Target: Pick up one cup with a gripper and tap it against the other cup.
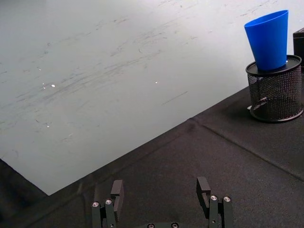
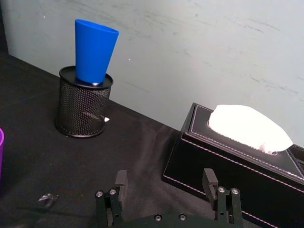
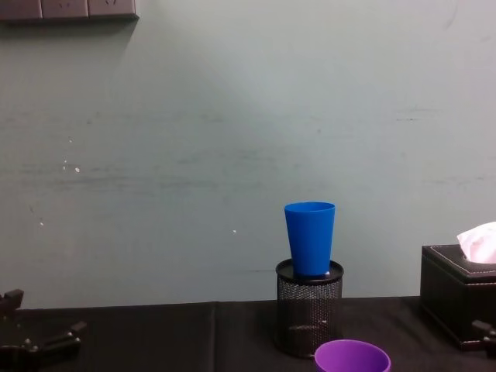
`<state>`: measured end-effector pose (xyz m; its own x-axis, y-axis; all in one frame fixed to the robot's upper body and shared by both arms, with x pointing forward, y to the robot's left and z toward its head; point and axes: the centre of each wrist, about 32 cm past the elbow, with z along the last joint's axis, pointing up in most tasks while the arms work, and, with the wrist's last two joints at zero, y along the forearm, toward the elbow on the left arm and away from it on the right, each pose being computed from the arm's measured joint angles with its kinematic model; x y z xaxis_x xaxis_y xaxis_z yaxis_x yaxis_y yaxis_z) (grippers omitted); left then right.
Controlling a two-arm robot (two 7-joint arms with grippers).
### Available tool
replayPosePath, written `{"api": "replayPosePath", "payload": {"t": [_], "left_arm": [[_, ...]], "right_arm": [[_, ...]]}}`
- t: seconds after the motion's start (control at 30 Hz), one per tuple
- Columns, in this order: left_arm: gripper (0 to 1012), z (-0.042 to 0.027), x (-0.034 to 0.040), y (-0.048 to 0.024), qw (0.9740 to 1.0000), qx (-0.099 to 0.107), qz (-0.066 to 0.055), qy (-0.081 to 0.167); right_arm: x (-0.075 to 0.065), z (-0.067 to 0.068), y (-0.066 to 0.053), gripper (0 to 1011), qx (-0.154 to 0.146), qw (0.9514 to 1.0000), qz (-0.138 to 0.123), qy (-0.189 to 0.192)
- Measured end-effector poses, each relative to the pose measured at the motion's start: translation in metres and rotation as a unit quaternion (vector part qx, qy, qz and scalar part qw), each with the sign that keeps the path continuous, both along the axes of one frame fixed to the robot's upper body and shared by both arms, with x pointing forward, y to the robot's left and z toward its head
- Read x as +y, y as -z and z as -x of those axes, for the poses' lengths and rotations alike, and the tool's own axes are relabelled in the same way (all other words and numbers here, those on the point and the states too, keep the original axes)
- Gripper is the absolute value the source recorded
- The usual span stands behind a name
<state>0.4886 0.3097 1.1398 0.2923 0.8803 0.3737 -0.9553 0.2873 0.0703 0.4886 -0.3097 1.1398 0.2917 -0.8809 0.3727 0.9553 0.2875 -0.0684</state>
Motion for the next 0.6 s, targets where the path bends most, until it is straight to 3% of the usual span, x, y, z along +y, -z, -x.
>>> {"api": "replayPosePath", "payload": {"t": [0.37,0.6], "left_arm": [[1005,0.0,0.0,0.0,1.0,0.0,0.0,0.0],[1005,0.0,0.0,0.0,1.0,0.0,0.0,0.0]], "right_arm": [[-0.003,0.009,-0.012,1003,-0.022,0.9993,-0.027,-0.017],[-0.008,0.021,-0.022,1003,0.004,0.9969,-0.035,-0.07]]}}
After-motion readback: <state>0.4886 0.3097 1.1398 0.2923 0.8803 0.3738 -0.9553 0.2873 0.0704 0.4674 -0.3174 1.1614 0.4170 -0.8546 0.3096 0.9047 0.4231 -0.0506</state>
